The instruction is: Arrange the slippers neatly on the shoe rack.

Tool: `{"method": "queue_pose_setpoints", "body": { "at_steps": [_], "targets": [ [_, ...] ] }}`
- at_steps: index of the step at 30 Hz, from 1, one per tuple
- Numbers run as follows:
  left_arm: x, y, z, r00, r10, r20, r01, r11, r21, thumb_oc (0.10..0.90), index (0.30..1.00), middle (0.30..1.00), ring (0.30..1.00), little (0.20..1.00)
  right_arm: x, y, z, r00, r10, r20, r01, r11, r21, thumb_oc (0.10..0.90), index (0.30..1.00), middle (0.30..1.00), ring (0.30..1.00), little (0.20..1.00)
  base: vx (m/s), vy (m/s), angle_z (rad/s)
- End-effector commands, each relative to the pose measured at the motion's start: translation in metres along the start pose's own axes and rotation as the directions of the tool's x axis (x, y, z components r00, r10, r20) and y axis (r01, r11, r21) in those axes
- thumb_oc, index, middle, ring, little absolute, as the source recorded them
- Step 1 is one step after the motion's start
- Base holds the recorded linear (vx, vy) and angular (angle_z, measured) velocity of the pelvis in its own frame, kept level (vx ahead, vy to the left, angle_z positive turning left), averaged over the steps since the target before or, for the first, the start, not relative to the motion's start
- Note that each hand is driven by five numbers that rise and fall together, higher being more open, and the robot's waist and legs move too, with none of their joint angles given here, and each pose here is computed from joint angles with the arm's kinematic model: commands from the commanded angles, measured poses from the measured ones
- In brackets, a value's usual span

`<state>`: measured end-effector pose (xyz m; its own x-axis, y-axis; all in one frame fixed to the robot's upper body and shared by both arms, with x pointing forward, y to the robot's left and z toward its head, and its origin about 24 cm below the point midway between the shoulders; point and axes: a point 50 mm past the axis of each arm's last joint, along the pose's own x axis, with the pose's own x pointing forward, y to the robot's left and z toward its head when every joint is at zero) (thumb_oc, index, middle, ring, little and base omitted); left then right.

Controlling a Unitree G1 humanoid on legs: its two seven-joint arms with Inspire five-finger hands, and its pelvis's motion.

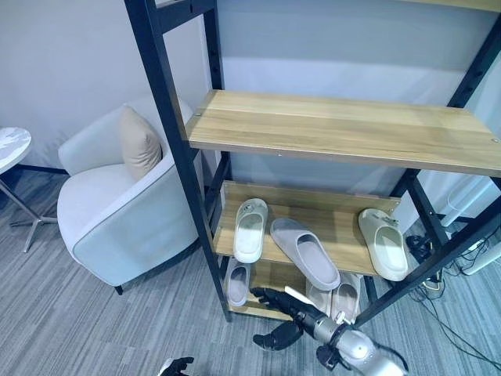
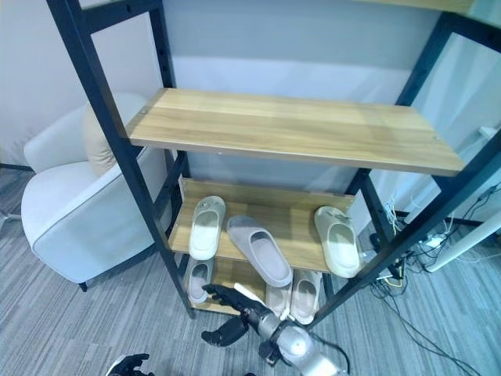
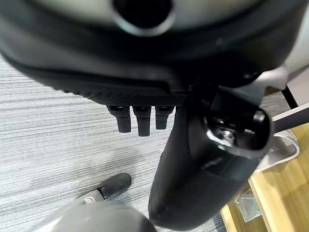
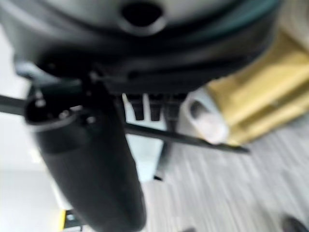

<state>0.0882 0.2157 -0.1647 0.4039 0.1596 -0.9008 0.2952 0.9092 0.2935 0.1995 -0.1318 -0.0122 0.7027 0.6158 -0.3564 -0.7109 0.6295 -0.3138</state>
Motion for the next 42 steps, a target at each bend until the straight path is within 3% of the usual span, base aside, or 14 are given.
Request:
{"method": "queue_pose_setpoints", "body": {
  "at_steps": [1,4,6,7,8,9,21,22,25,29,37,42],
  "targets": [
    [0.002,-0.015,0.014,0.999,-0.047,0.028,0.045,0.997,0.069,0.800,0.900,0.900,0.900,0.900,-0.003,-0.044,0.079,0.901,-0.175,0.398,0.246,0.960,-0.134,0.800,0.900,0.900,0.900,0.900,0.03,0.014,0.06],
    [0.001,-0.019,0.010,0.999,-0.035,0.026,0.033,0.997,0.064,0.800,0.900,0.900,0.900,0.900,-0.026,-0.063,0.098,0.782,-0.344,0.519,0.495,0.849,-0.184,0.800,0.900,0.900,0.900,0.900,0.05,0.008,0.05],
    [0.001,-0.019,0.010,0.999,-0.036,0.026,0.034,0.997,0.065,0.800,0.900,0.900,0.900,0.900,-0.026,-0.063,0.098,0.782,-0.345,0.519,0.496,0.849,-0.184,0.800,0.900,0.900,0.900,0.900,0.03,-0.001,0.03],
    [0.000,-0.018,0.007,0.999,-0.018,0.027,0.017,0.999,0.027,0.800,0.900,0.900,0.900,0.900,-0.033,-0.077,0.097,0.719,-0.450,0.529,0.628,0.747,-0.220,0.800,0.900,0.900,0.900,0.900,0.03,-0.005,0.01],
    [0.000,-0.018,0.007,0.999,-0.018,0.027,0.017,0.999,0.027,0.800,0.900,0.900,0.900,0.900,-0.033,-0.077,0.097,0.719,-0.450,0.529,0.629,0.746,-0.220,0.800,0.900,0.900,0.900,0.900,0.06,-0.011,0.00],
    [-0.001,-0.016,0.002,1.000,-0.002,0.016,0.002,1.000,0.017,0.800,0.900,0.900,0.900,0.900,-0.038,-0.087,0.100,0.674,-0.497,0.546,0.692,0.683,-0.234,0.800,0.900,0.900,0.900,0.900,0.00,0.000,0.00],
    [-0.005,-0.010,-0.017,1.000,0.006,-0.028,-0.006,1.000,0.010,0.800,0.900,0.900,0.900,0.900,-0.053,-0.129,0.088,0.555,-0.656,0.512,0.830,0.475,-0.291,0.800,0.900,0.900,0.900,0.900,0.01,0.004,0.03],
    [-0.005,-0.011,-0.016,1.000,0.003,-0.023,-0.003,1.000,0.010,0.800,0.900,0.900,0.900,0.900,-0.060,-0.137,0.085,0.541,-0.669,0.511,0.840,0.404,-0.361,0.800,0.900,0.900,0.900,0.900,0.02,0.005,0.05],
    [-0.004,-0.012,-0.015,1.000,-0.001,-0.013,0.001,1.000,0.017,0.800,0.900,0.900,0.900,0.900,-0.068,-0.144,0.077,0.516,-0.703,0.489,0.848,0.338,-0.408,0.800,0.900,0.900,0.900,0.900,0.03,0.000,0.05],
    [-0.004,-0.013,-0.014,1.000,-0.006,-0.009,0.006,1.000,0.021,0.800,0.900,0.900,0.900,0.900,-0.073,-0.148,0.069,0.488,-0.738,0.465,0.858,0.309,-0.410,0.800,0.900,0.900,0.900,0.900,0.03,-0.004,0.05],
    [-0.003,-0.011,-0.008,1.000,0.004,0.011,-0.004,1.000,0.014,0.800,0.900,0.900,0.900,0.900,-0.071,-0.150,0.047,0.456,-0.815,0.358,0.882,0.360,-0.304,0.800,0.900,0.900,0.900,0.900,0.04,-0.012,0.02],
    [-0.002,-0.010,0.000,0.999,0.007,0.045,-0.008,1.000,0.016,0.800,0.900,0.900,0.900,0.900,-0.068,-0.154,0.053,0.430,-0.820,0.377,0.899,0.355,-0.255,0.800,0.900,0.900,0.900,0.900,0.04,-0.012,0.05]
  ]
}}
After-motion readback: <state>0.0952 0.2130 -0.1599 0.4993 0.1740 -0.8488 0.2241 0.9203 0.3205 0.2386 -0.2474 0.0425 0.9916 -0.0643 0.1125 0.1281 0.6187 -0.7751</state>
